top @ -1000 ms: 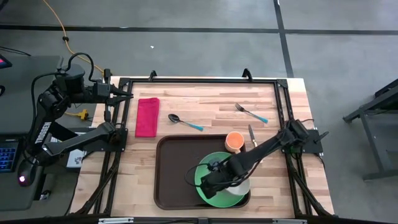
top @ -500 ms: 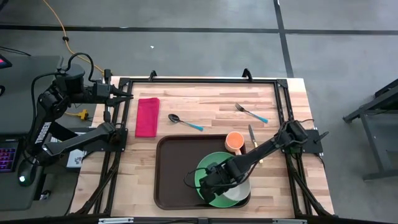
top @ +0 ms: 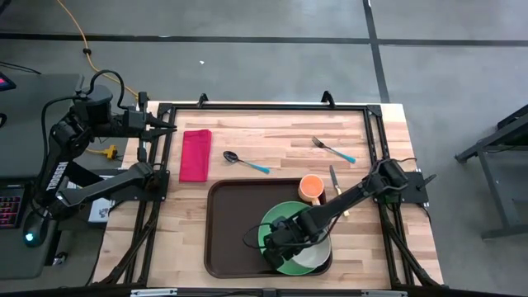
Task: Set up tray
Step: Put the gray bowl on the green plate on the brown serving tray, then put the red napkin to the left of the green plate on the brown serving tray
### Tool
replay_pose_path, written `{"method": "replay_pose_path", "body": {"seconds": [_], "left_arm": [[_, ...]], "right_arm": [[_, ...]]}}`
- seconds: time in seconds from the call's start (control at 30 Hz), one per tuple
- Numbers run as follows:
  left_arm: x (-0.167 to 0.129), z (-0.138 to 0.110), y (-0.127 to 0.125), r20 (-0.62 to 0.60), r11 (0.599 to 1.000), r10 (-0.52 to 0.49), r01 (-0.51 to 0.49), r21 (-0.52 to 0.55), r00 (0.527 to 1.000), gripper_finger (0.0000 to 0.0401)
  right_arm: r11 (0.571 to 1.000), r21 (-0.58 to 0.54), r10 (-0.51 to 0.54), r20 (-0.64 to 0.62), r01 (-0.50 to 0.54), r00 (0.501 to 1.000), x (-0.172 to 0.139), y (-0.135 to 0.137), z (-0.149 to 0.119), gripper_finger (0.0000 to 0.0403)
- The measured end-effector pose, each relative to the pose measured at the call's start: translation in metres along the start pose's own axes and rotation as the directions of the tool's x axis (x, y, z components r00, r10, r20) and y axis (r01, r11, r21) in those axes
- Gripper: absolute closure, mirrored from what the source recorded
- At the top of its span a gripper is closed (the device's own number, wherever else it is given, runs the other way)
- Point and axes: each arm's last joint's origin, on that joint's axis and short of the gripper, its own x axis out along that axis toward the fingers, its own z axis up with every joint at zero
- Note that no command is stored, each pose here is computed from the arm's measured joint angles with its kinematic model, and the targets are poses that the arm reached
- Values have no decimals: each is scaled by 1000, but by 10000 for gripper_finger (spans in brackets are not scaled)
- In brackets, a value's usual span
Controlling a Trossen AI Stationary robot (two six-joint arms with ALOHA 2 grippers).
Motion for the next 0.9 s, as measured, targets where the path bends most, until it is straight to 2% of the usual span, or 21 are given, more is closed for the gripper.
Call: {"method": "replay_pose_path", "body": {"seconds": [0.23, 0.4, 0.57, 0.77, 0.9], "left_arm": [[0, -1, 0, -6, 1000, -3, 3, -5, 1000, 339], [0, -1, -1, -3, 1000, -8, 8, -5, 1000, 339], [0, -1, -1, -8, 1000, -11, 11, -9, 1000, 339], [0, -1, -1, -7, 1000, -15, 15, -9, 1000, 339], [0, -1, -1, -5, 1000, -20, 20, -10, 1000, 339]], "right_arm": [[1000, 4, -17, 12, 17, 1000, 1, -2, 3, 316], [1000, -3, -10, -19, 10, 1000, 1, -2, 3, 288], [995, -60, 75, -14, -75, 997, -8, 6, 1, 280], [972, -128, 211, 123, -195, 970, -42, 14, 5, 290], [946, -215, 304, 320, -244, 897, -75, 17, 13, 305]]}}
